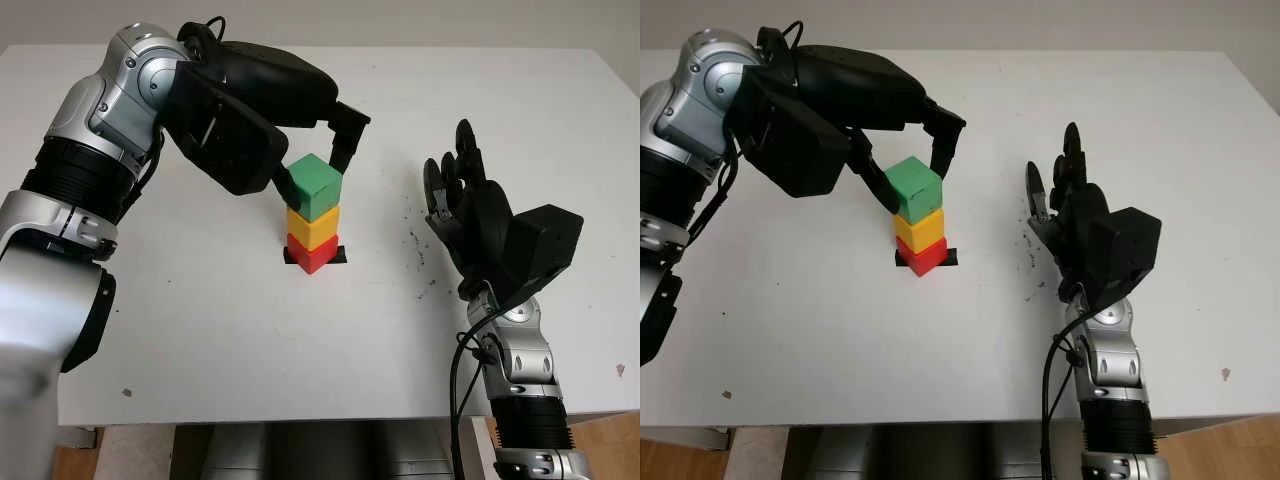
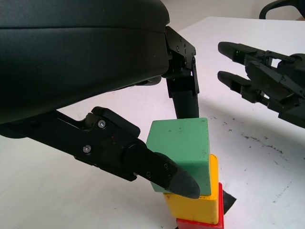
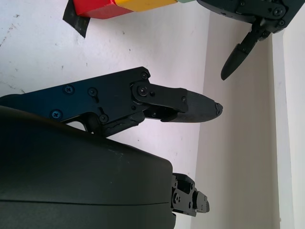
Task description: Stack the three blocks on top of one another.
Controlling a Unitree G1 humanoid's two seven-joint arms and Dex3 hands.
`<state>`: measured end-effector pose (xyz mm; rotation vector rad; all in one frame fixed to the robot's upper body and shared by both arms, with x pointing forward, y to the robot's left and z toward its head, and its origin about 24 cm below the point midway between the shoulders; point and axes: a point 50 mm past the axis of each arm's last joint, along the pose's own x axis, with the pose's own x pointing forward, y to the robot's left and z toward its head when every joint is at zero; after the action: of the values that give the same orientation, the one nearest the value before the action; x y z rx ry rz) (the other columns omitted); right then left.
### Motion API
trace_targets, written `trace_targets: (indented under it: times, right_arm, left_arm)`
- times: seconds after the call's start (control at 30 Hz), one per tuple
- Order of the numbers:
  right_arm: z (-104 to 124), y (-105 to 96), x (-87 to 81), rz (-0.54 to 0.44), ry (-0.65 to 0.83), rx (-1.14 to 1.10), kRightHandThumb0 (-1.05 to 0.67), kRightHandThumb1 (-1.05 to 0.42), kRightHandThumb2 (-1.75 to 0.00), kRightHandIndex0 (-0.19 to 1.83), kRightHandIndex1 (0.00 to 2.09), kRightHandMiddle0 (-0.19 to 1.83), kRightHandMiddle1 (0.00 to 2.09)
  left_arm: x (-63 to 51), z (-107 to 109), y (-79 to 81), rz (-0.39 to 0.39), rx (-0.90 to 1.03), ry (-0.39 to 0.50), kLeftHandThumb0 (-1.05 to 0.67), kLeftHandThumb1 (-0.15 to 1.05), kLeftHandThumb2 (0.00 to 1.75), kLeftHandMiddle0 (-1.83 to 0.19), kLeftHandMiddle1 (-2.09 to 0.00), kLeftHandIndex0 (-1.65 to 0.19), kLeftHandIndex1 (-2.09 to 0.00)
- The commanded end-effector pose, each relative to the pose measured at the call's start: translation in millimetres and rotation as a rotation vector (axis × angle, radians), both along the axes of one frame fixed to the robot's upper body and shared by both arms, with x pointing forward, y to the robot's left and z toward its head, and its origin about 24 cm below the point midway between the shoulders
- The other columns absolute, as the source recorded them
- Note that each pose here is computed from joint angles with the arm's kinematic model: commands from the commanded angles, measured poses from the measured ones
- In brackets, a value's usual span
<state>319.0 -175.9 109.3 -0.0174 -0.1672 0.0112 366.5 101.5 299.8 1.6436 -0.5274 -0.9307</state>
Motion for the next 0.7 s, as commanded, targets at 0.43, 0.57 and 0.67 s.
trace_targets:
  times: [0.43, 0.57, 0.67]
  right_arm:
    - [-1.2, 0.5, -1.9, 0.002, -0.003, -0.022, -0.6, -1.05, -0.56, -0.16, 0.05, -0.16, 0.05]
    - [-1.4, 1.0, -1.4, 0.002, -0.007, -0.023, -0.6, -1.05, -0.56, -0.15, 0.05, -0.15, 0.05]
    - [-1.7, 1.2, -1.2, 0.003, -0.005, -0.023, -0.59, -1.05, -0.57, -0.16, 0.05, -0.15, 0.05]
  left_arm:
    - [-4.1, 9.1, -1.9, 0.014, 0.051, -0.037, -0.5, 0.87, 0.05, 0.09, -0.05, -0.31, -0.41]
    - [-4.8, 8.8, -0.6, 0.02, 0.054, -0.022, -0.57, 0.85, 0.04, 0.09, -0.05, -0.29, -0.4]
    - [-6.0, 8.9, 1.6, 0.021, 0.059, -0.008, -0.6, 0.83, 0.04, 0.1, -0.05, -0.24, -0.38]
